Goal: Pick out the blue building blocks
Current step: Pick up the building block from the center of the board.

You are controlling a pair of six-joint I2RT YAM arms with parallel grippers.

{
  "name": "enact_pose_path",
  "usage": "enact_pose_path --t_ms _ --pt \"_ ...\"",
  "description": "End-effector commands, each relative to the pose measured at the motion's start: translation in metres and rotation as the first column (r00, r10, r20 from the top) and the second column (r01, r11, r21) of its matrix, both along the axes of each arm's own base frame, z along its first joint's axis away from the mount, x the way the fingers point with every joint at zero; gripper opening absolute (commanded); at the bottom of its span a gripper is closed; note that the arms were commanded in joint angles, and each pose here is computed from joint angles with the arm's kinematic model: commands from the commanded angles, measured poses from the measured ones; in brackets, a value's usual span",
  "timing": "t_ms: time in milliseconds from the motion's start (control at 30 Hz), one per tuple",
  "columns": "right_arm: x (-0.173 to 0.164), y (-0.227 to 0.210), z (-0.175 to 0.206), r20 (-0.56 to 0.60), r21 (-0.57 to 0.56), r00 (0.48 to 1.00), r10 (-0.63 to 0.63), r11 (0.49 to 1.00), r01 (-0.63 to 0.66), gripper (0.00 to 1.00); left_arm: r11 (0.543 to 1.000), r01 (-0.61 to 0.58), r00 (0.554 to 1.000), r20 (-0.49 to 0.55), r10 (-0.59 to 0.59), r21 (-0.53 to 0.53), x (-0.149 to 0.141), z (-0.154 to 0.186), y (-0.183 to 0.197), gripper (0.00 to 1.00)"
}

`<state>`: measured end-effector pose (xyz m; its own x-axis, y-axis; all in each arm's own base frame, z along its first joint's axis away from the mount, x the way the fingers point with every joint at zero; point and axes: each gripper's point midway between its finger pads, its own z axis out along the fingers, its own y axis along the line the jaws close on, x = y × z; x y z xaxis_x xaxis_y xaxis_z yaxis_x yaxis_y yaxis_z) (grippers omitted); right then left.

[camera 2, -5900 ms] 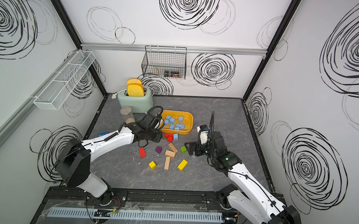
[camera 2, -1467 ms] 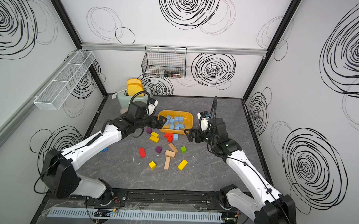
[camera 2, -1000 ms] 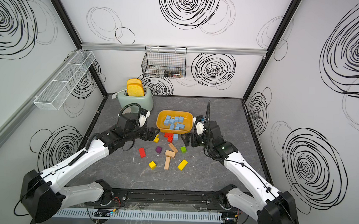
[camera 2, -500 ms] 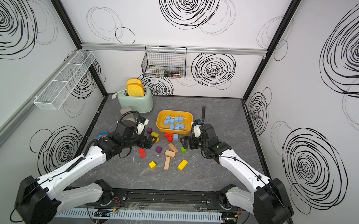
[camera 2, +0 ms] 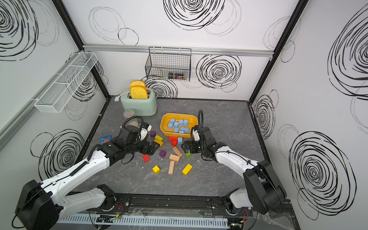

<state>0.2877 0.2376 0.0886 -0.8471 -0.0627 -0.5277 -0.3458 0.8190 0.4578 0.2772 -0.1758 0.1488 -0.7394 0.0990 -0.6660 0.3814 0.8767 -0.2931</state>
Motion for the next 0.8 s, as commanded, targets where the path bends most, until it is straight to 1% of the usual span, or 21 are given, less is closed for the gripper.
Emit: enact_pose_path --t_ms 0,267,467,667,767 --pt "0.013 0.016 0.006 -0.001 0.017 1.000 -0.006 1.000 0.006 0.94 1.000 0.001 1.000 -0.004 -0.001 -0.013 0.003 -0.005 0.001 0.96" --pt "0.024 0.029 -0.008 -0.020 0.001 0.999 -0.039 0.999 0.039 0.87 1.000 -0.003 1.000 -0.008 0.003 -0.008 0.005 -0.007 0.006 0.96" --pt "0.034 0.038 -0.020 -0.028 -0.019 0.998 -0.060 0.998 0.059 0.81 1.000 -0.011 1.000 -0.006 0.011 0.001 0.006 -0.007 0.013 0.96" --pt "0.045 0.040 -0.030 -0.032 -0.056 0.993 -0.109 0.993 0.107 0.74 1.000 -0.011 1.000 -0.013 0.011 -0.004 0.009 -0.009 0.014 0.96" --pt "0.051 0.042 -0.031 -0.016 -0.067 0.992 -0.125 0.990 0.124 0.71 1.000 -0.012 1.000 -0.016 0.012 -0.004 0.010 -0.009 0.016 0.96"
